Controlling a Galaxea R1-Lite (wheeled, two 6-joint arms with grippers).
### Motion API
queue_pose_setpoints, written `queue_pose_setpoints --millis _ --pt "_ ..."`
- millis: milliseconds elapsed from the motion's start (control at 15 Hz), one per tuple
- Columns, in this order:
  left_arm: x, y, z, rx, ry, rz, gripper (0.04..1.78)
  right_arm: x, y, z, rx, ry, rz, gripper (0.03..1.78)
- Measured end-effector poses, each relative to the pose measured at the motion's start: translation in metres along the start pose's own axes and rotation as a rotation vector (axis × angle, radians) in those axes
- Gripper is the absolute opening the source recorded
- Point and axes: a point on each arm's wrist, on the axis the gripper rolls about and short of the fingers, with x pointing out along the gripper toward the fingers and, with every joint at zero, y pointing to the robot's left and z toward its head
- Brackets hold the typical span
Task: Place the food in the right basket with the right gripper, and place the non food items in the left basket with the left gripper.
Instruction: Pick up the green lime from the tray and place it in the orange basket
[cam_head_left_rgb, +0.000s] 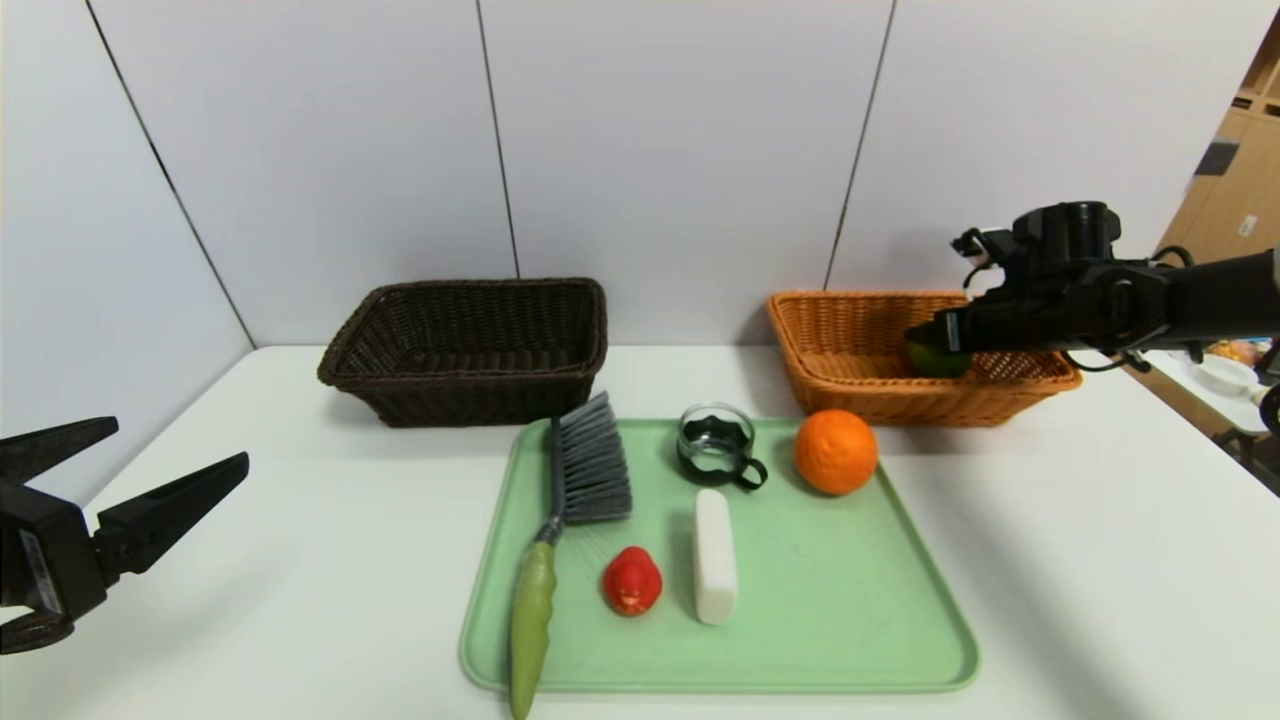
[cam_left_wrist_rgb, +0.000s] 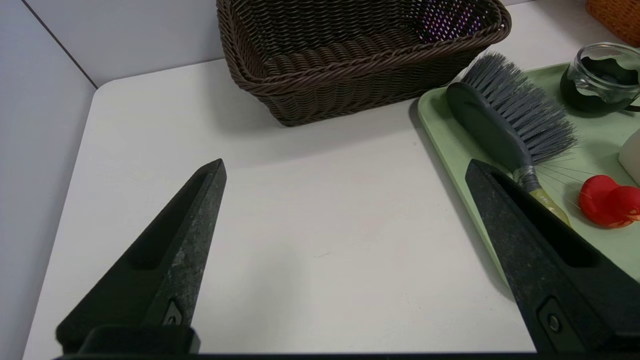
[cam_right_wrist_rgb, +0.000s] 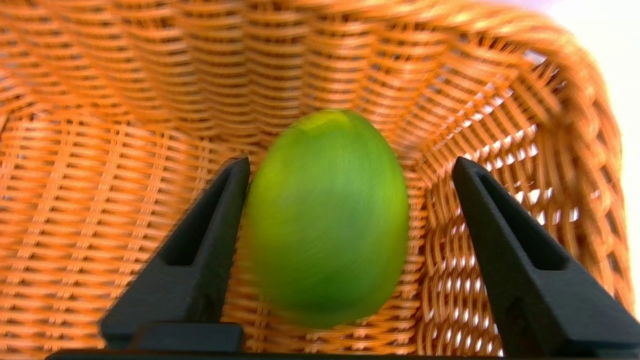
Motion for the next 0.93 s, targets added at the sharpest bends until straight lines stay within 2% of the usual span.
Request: queue_pose_setpoints --millis 267,467,600,733,800,933 --pt "0.0 0.0 0.0 -0.001 0.0 0.0 1.69 -0.015 -0.001 0.011 -0.003 -0.034 -0.016 1.53" --pt "0.0 0.0 0.0 -0.001 -0.001 0.001 1.69 -0.061 0.006 0.033 0.001 -0.117 -0.014 1.59" --pt "0.0 0.0 0.0 -0.002 -0.001 0.0 1.69 -0.099 0.025 0.045 0.009 -0.173 0.024 1.62" --pt "0.0 0.0 0.0 -0.002 0.0 0.0 1.69 -0.139 0.056 0.049 0.013 -0.211 0.099 1.64" --pt "0.0 0.0 0.0 -0.002 0.001 0.0 1.69 -0.158 0.071 0.048 0.007 -0.207 0.14 1.65" --pt "0.001 0.0 0.0 -0.001 0.002 -0.002 1.69 -0.194 0.096 0.039 -0.013 -0.138 0.204 1.66"
